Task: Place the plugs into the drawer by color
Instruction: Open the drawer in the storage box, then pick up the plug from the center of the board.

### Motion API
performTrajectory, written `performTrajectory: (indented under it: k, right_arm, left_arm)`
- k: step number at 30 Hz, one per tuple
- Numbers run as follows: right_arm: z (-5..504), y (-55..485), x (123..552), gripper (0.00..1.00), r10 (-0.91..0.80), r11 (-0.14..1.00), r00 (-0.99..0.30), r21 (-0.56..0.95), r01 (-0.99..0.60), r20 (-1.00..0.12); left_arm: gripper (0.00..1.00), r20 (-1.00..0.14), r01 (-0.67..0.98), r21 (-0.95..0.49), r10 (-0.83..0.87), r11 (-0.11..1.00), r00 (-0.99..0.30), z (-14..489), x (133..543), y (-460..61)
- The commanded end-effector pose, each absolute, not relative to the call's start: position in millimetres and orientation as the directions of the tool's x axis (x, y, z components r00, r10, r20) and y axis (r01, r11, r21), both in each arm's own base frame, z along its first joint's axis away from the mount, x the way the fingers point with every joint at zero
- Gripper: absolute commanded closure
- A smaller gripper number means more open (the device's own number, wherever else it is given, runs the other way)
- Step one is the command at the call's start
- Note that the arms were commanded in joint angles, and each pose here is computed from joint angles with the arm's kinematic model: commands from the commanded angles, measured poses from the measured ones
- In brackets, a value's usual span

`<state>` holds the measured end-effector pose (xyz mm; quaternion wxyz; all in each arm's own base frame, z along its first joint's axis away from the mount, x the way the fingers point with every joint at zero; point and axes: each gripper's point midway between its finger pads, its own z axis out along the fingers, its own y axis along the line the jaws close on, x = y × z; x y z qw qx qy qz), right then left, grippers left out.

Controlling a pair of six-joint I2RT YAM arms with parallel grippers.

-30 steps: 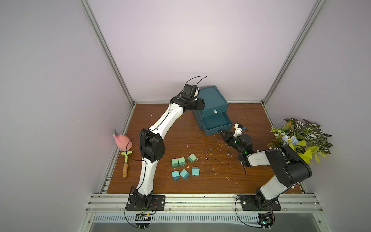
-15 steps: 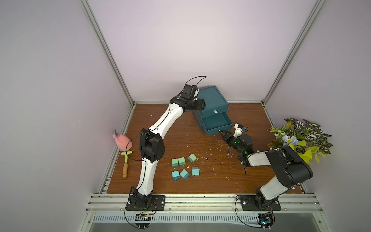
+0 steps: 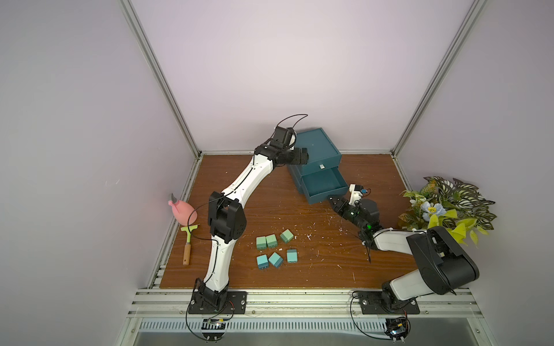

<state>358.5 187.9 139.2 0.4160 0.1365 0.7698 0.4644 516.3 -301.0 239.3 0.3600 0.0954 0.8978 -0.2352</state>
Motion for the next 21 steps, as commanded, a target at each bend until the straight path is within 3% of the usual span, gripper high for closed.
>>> performTrajectory:
  k: [1,9,17,21]
  right_arm:
    - [152,204,343,0.63,0.466,0.565,-0.650,0.767,-0.305,-0.601]
    - [148,229,299,0.52,0.108,0.734,-0.582,0.459,-0.500,-0.806]
    - [125,281,270,0.51,-0.213,0.708,-0.497,0.217,-0.672,-0.841]
    - [115,312,264,0.50,-0.303,0.674,-0.488,0.178,-0.717,-0.818]
  left_arm:
    - [0.02,-0.687,0.343,-0.323,0.031,0.882,-0.726,245,505,-290]
    - [0.02,-0.683,0.343,-0.315,0.039,0.885,-0.729,244,501,-287]
    - [0.02,-0.675,0.345,-0.315,0.047,0.884,-0.736,240,497,-286]
    - [0.02,-0.672,0.345,-0.306,0.055,0.888,-0.738,237,494,-283]
